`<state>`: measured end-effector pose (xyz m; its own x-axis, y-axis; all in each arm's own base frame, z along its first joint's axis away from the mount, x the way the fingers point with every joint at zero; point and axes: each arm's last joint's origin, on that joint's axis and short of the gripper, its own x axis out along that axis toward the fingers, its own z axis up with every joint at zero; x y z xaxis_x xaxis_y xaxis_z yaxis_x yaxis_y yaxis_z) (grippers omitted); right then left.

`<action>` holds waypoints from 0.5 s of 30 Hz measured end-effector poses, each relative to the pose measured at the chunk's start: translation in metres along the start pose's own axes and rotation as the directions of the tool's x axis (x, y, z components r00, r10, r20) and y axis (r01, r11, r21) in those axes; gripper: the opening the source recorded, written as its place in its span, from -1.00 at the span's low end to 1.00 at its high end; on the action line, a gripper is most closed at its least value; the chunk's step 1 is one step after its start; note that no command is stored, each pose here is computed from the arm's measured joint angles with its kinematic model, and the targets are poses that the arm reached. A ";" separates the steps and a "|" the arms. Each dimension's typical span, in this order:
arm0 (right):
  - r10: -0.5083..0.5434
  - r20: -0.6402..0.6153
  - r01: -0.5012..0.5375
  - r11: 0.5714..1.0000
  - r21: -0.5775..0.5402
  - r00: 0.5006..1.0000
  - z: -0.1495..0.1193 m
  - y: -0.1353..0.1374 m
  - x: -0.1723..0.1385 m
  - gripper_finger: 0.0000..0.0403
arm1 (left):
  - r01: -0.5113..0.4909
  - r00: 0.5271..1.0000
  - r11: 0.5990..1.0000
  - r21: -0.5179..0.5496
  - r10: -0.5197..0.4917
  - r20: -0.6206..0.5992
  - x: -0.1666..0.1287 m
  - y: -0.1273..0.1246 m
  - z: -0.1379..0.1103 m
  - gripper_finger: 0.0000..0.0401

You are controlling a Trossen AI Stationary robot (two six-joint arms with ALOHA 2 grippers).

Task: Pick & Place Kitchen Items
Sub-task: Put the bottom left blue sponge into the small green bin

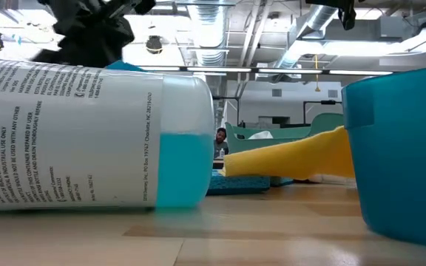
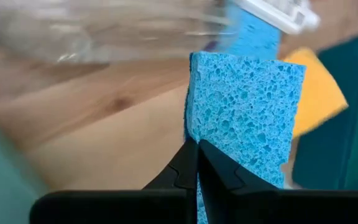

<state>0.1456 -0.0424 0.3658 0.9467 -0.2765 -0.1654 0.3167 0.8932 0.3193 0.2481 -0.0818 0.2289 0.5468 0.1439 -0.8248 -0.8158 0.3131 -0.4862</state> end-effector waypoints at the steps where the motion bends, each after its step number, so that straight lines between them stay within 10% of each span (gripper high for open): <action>1: 0.000 0.000 0.000 1.000 0.000 1.000 0.000 0.000 0.000 -1.00 | -0.016 1.000 0.999 -0.034 0.017 0.005 -0.003 0.003 -0.003 -1.00; 15: -0.001 -0.001 0.001 1.000 0.003 1.000 0.000 0.000 0.000 -1.00 | -0.100 0.992 0.967 -0.233 0.115 0.052 -0.056 0.038 -0.018 -1.00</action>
<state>0.1455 -0.0425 0.3656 0.9463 -0.2768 -0.1669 0.3177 0.8920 0.3217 0.1831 -0.0951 0.2517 0.4583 0.2276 -0.8591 -0.8877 0.0702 -0.4550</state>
